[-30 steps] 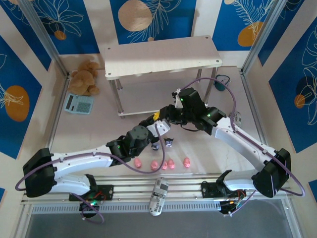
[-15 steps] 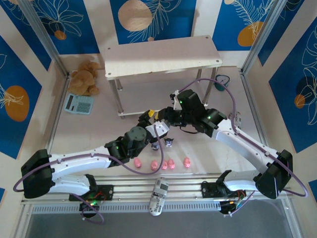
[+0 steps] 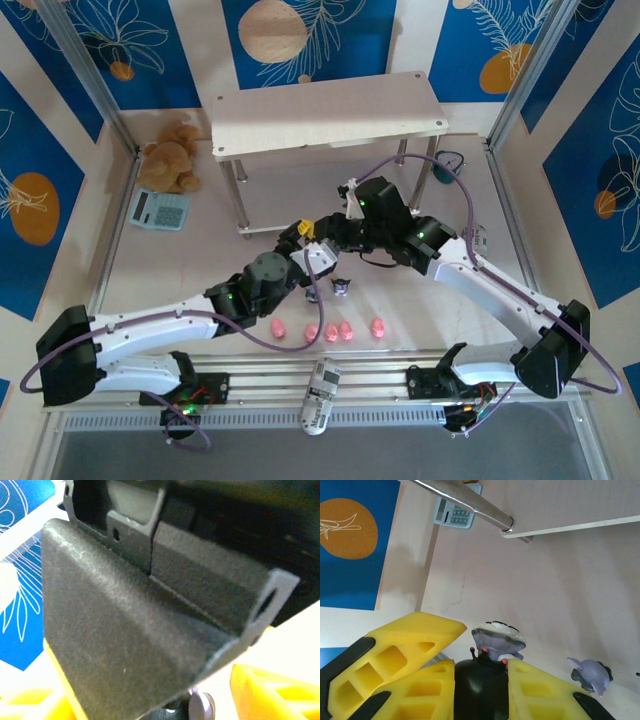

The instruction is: Place and organize the plastic toys onto the shelf

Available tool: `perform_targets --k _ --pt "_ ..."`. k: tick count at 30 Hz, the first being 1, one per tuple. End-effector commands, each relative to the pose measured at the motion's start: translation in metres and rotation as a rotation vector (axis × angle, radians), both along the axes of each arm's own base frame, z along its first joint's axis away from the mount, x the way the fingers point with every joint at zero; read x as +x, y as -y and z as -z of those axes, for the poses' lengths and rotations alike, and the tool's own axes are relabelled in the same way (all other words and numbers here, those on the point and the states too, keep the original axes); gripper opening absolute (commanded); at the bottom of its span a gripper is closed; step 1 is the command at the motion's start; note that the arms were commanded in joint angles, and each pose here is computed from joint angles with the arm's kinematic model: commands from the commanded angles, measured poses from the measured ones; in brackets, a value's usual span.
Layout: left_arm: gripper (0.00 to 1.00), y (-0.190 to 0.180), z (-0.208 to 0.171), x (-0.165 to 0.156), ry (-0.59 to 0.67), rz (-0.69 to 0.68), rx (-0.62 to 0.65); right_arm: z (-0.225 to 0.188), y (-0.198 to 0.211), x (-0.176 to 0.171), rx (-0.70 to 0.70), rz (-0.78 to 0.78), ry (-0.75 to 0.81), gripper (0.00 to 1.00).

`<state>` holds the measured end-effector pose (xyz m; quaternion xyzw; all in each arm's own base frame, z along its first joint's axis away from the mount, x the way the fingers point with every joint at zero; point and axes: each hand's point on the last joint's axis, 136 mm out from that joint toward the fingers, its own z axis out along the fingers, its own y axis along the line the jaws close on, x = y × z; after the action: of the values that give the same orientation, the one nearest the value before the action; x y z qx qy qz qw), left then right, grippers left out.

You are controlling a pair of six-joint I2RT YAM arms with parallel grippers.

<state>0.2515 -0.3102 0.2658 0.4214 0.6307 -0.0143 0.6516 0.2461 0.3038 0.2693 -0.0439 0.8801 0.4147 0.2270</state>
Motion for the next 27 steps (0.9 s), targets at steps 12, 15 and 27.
perform_targets --k 12,15,27 --pt "0.51 -0.029 0.008 0.017 -0.129 -0.051 -0.015 -0.007 -0.030 -0.062 -0.038 -0.330 0.027 0.04" --pt "0.31 -0.034 0.009 0.019 -0.121 -0.076 -0.035 0.005 -0.026 -0.052 -0.067 -0.277 0.016 0.03" --pt "0.36 -0.079 0.032 0.015 -0.197 -0.174 -0.059 0.049 -0.034 -0.027 0.033 -0.265 -0.190 0.00"
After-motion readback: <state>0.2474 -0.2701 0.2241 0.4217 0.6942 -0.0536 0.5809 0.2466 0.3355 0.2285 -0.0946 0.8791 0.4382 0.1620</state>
